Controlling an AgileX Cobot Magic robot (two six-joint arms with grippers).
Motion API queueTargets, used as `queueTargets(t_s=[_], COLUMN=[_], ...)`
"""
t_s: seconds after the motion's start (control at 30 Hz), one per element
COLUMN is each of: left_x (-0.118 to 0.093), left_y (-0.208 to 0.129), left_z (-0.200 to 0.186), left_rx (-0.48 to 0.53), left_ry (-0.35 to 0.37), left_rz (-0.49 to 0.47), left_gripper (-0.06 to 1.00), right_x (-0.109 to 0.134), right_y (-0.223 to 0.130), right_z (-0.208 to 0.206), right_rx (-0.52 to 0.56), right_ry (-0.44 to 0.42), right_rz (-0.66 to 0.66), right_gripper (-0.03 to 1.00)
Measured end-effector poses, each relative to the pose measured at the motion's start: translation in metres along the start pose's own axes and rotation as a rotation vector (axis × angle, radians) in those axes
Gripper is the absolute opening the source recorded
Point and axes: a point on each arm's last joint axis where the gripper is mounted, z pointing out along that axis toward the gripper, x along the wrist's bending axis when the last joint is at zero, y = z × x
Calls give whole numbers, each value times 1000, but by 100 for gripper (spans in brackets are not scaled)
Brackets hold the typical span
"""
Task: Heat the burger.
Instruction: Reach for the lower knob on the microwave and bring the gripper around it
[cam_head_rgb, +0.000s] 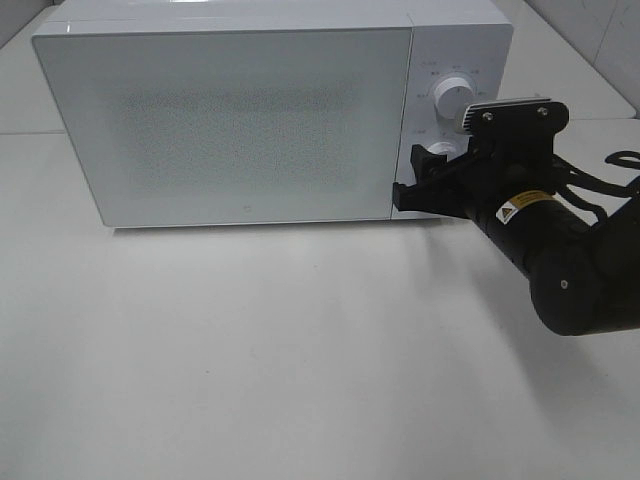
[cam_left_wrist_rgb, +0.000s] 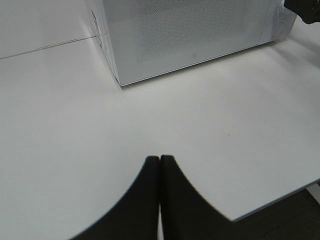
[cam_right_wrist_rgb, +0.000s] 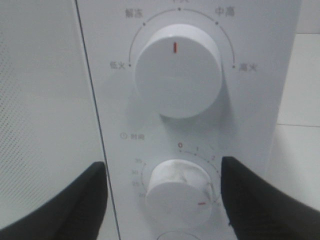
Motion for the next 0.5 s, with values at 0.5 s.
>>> queueTargets(t_s=[0.5], left_x=[0], left_y=[0], left_z=[0], left_rx=[0], left_ry=[0], left_rz=[0], left_gripper=[0], right_x=[0], right_y=[5], right_z=[10], right_rx=[4], right_ry=[-22], right_rz=[12], right_gripper=[65])
